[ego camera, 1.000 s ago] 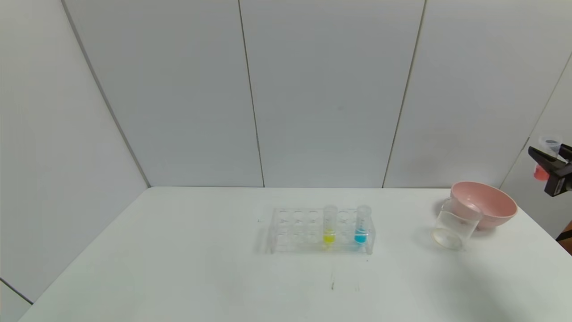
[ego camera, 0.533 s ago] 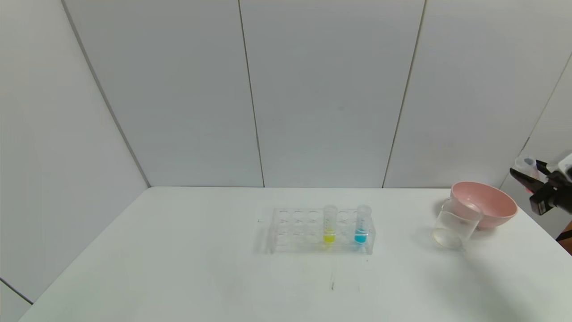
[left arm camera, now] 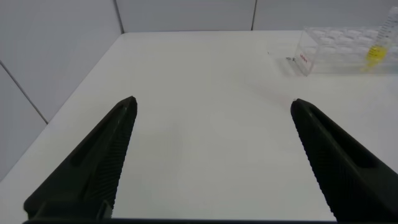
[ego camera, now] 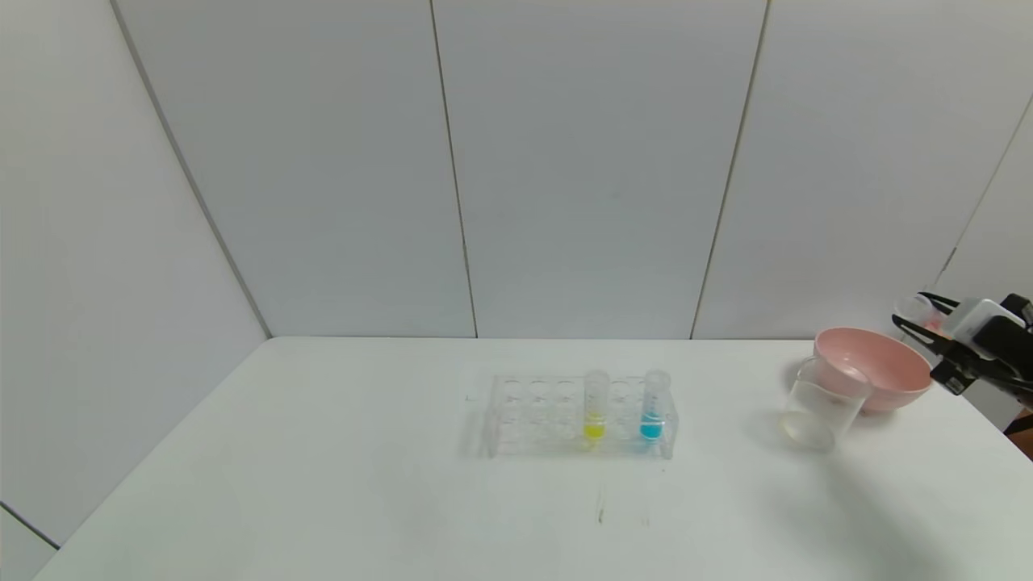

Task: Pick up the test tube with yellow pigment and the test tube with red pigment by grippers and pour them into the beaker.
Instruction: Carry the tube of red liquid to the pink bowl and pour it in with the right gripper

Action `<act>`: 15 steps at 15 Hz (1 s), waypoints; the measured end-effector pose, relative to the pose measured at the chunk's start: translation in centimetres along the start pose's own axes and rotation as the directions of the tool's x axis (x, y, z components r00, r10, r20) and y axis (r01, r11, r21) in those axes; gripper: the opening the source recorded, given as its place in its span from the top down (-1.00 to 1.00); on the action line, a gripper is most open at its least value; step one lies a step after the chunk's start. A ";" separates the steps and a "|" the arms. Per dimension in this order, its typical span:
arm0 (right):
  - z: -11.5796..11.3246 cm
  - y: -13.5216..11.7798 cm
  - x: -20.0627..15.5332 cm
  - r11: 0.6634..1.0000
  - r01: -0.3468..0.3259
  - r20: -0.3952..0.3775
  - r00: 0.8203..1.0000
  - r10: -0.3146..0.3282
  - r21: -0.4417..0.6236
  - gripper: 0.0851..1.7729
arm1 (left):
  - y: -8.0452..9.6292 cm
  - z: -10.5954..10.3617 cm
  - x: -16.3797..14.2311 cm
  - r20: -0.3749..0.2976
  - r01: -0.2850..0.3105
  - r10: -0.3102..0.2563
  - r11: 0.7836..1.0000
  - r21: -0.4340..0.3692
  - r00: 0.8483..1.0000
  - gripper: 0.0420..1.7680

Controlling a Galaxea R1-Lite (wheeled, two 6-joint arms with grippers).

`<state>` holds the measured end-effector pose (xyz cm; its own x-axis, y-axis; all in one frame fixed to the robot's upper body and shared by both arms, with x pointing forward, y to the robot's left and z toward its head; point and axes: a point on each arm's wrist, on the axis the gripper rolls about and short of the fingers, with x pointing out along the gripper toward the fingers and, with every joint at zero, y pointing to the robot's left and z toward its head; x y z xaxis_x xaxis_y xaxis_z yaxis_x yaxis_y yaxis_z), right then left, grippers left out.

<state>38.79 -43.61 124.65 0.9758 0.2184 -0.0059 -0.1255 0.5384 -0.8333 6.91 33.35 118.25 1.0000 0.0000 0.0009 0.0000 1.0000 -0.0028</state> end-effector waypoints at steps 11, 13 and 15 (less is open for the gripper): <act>-0.2 1.4 0.0 0.958 -0.048 -0.021 0.999 0.043 -0.284 0.48 | 0.0 0.0 0.0 0.000 0.000 0.000 1.000 0.000 1.000 -1.00; -0.4 1.4 0.0 0.936 -0.041 -0.057 0.998 0.022 -0.349 0.48 | 0.0 0.0 0.0 0.000 0.000 0.000 1.000 0.000 1.000 -1.00; -0.4 1.5 0.1 0.920 -0.039 -0.102 0.995 -0.001 -0.390 0.48 | 0.0 0.0 0.0 0.000 0.000 0.000 1.000 0.000 1.000 -1.00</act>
<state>38.78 -43.10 123.16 0.9891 0.1339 -0.0616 -0.0841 0.1694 -0.9820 6.91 33.35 118.25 1.0000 0.0000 0.0009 0.0000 1.0000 -0.0028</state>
